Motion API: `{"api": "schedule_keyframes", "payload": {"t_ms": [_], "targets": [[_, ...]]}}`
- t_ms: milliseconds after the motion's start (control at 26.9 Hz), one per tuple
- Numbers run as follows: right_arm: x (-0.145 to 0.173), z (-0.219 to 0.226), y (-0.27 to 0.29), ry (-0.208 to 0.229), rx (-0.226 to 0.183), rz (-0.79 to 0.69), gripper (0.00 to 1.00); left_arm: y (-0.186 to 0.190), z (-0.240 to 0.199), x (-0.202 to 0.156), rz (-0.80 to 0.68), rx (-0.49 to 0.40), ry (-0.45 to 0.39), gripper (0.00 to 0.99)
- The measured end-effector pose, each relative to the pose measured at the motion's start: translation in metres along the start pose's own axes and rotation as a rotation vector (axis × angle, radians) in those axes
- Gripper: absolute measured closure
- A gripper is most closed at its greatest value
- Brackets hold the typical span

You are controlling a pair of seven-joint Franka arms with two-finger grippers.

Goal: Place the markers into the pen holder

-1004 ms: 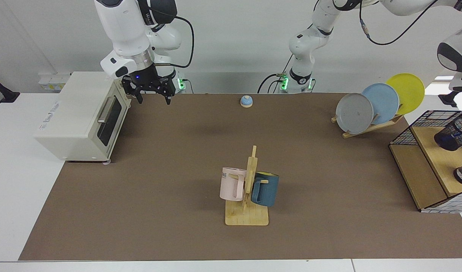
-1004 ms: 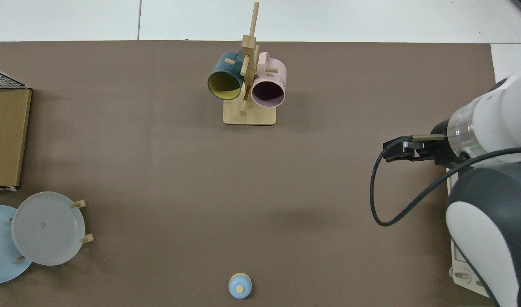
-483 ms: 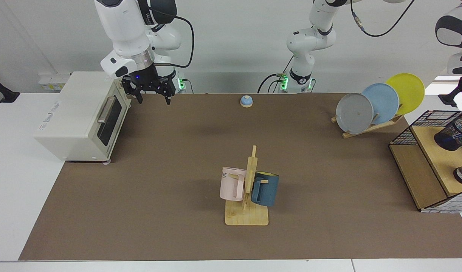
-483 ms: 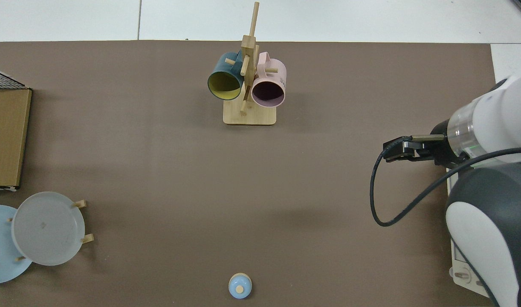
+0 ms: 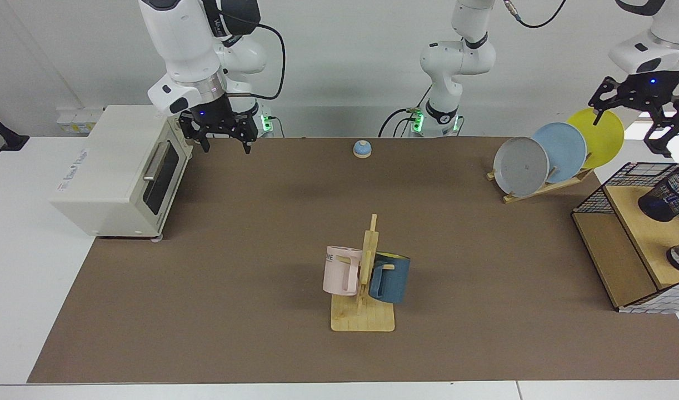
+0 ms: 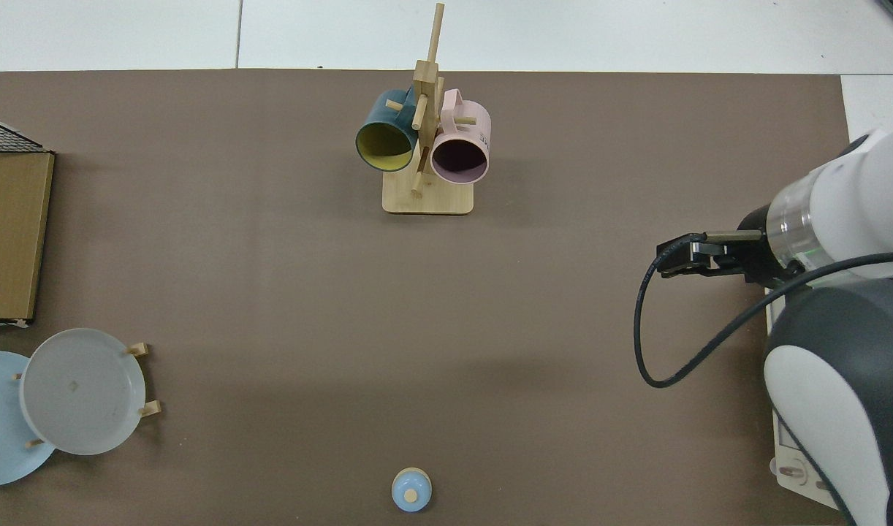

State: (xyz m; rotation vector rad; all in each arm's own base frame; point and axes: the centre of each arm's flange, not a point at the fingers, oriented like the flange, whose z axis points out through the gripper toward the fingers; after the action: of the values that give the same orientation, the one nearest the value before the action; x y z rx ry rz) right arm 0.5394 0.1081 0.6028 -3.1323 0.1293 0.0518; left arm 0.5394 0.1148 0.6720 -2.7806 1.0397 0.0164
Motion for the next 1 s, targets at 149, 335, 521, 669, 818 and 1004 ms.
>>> {"api": "schedule_keyframes", "payload": {"t_ms": [149,335,521,669,818,1004], "targets": [[0.000,0.000,0.000,0.000,0.000,0.000,0.00,0.020,-0.001,0.021,-0.108,-0.050,0.025,0.000],[0.000,0.000,0.000,0.000,0.000,0.000,0.00,0.037,-0.001,0.038,-0.170,-0.095,0.048,0.000],[0.000,0.000,0.000,0.000,0.000,0.000,0.00,0.059,-0.001,0.056,-0.212,-0.135,0.034,0.000],[0.000,0.000,0.000,0.000,0.000,0.000,0.00,0.076,-0.002,0.068,-0.285,-0.171,0.016,0.000],[0.000,0.000,0.000,0.000,0.000,0.000,0.00,0.087,-0.005,0.077,-0.340,-0.183,0.013,0.000],[0.000,0.000,0.000,0.000,0.000,0.000,0.00,0.094,-0.007,0.082,-0.380,-0.184,0.015,0.000]]}}
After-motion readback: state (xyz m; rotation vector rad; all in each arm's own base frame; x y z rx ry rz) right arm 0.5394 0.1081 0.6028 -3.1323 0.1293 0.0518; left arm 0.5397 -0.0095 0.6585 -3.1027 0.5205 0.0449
